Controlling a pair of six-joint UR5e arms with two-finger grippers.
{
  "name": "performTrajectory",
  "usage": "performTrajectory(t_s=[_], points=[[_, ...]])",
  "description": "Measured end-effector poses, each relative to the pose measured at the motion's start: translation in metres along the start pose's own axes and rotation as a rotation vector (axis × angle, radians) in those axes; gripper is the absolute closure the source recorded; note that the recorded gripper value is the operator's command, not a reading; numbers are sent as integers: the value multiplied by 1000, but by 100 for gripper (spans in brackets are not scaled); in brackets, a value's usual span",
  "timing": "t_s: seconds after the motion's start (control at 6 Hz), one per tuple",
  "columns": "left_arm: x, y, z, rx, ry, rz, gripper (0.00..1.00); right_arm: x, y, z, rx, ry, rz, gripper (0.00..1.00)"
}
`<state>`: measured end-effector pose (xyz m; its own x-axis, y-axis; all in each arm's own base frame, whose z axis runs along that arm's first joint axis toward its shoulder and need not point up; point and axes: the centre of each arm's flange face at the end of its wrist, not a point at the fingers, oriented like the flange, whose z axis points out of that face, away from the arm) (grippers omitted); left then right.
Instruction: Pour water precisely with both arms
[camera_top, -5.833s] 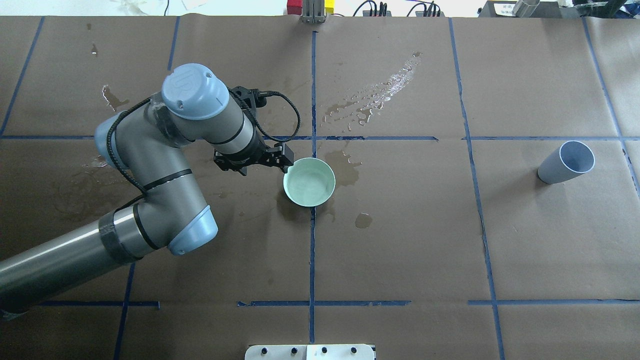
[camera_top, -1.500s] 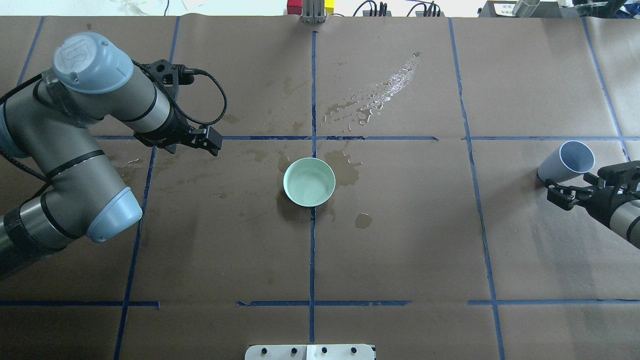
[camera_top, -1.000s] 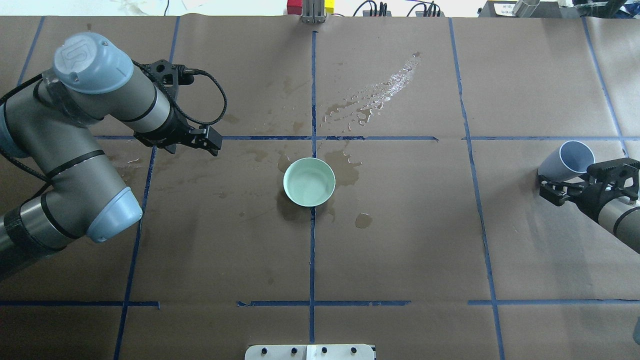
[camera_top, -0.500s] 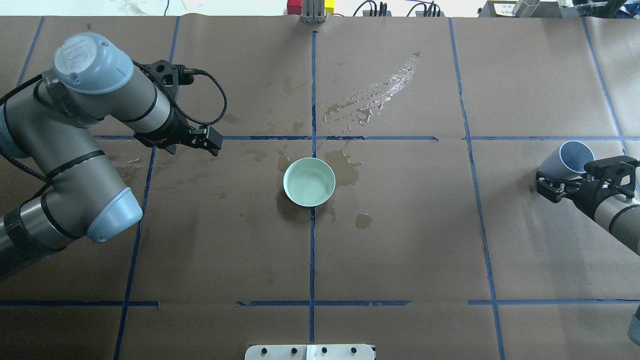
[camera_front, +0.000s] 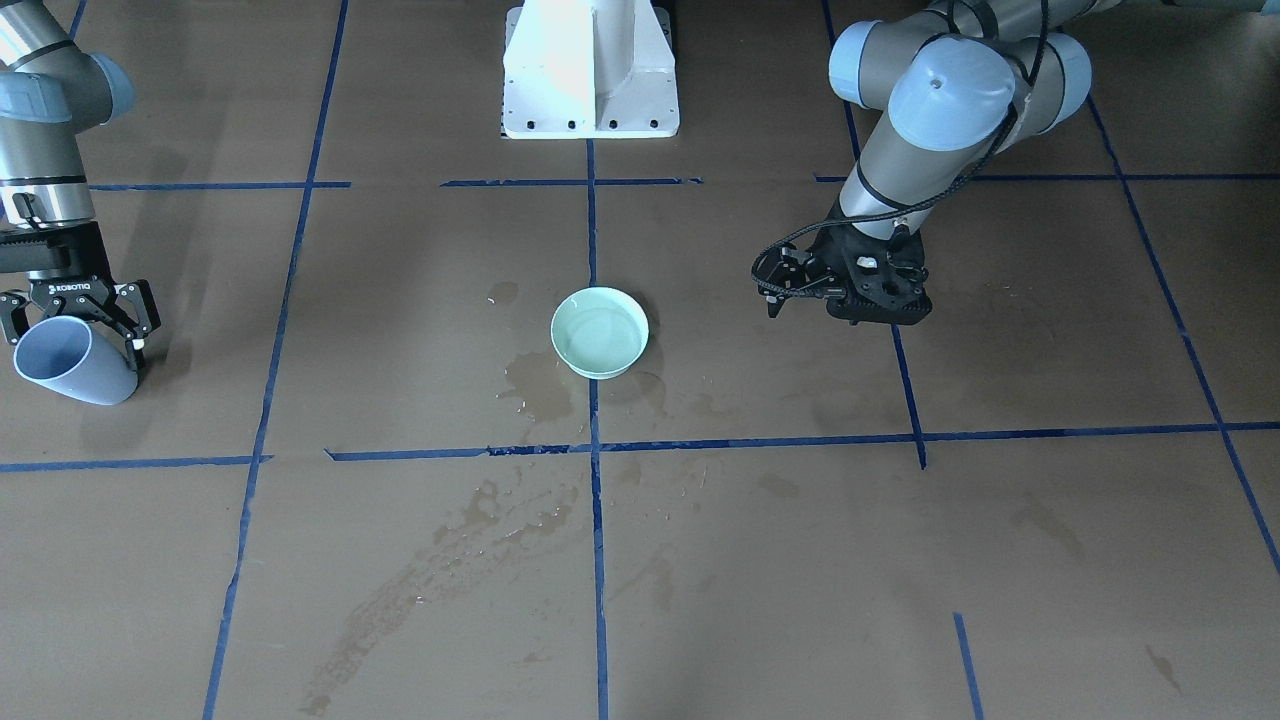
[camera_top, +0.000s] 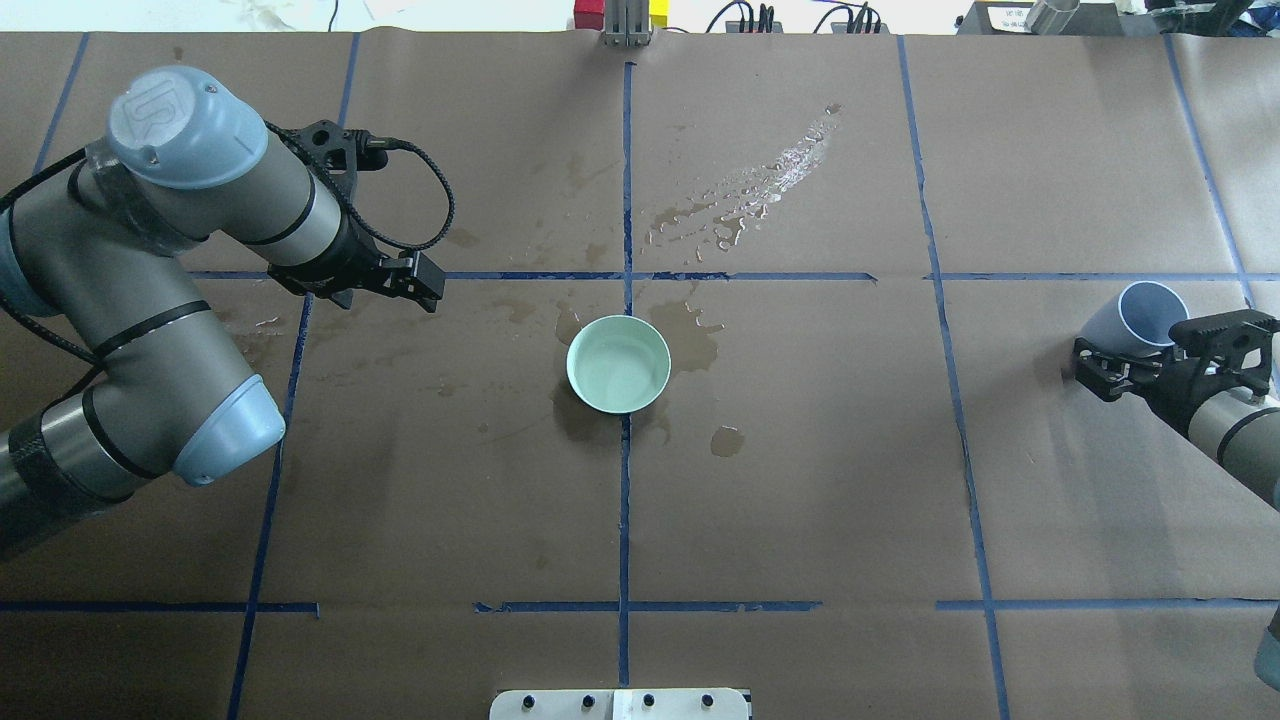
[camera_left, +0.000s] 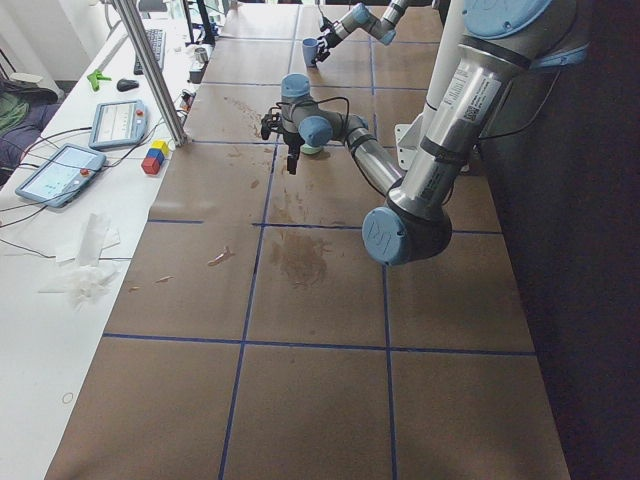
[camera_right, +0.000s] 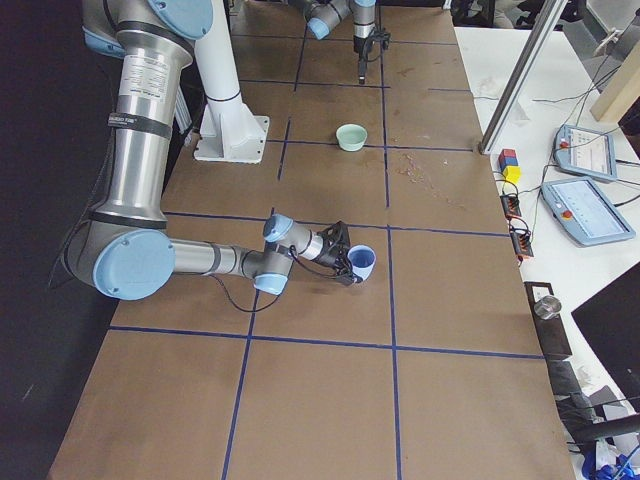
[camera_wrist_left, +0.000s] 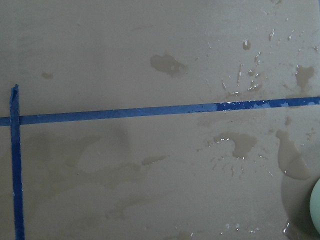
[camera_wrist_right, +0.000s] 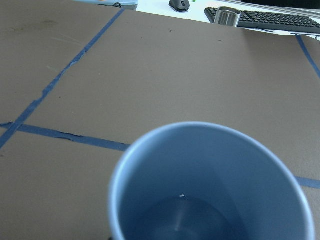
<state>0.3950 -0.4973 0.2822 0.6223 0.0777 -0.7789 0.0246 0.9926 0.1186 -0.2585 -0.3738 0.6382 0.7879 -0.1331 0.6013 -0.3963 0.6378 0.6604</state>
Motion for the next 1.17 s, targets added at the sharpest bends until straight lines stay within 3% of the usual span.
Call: performTrajectory(t_s=[0.5,0.83,1.17], points=[[0,0,0,0,0,0,0,-7,-15,-1,43,-34,27,90],[0,0,-1,1,1,1,0,-12,-34,-6,77,-44,-1,97],[1,1,-2,3,3,1,0,-38,-61,-15,122,-87,-42,91]])
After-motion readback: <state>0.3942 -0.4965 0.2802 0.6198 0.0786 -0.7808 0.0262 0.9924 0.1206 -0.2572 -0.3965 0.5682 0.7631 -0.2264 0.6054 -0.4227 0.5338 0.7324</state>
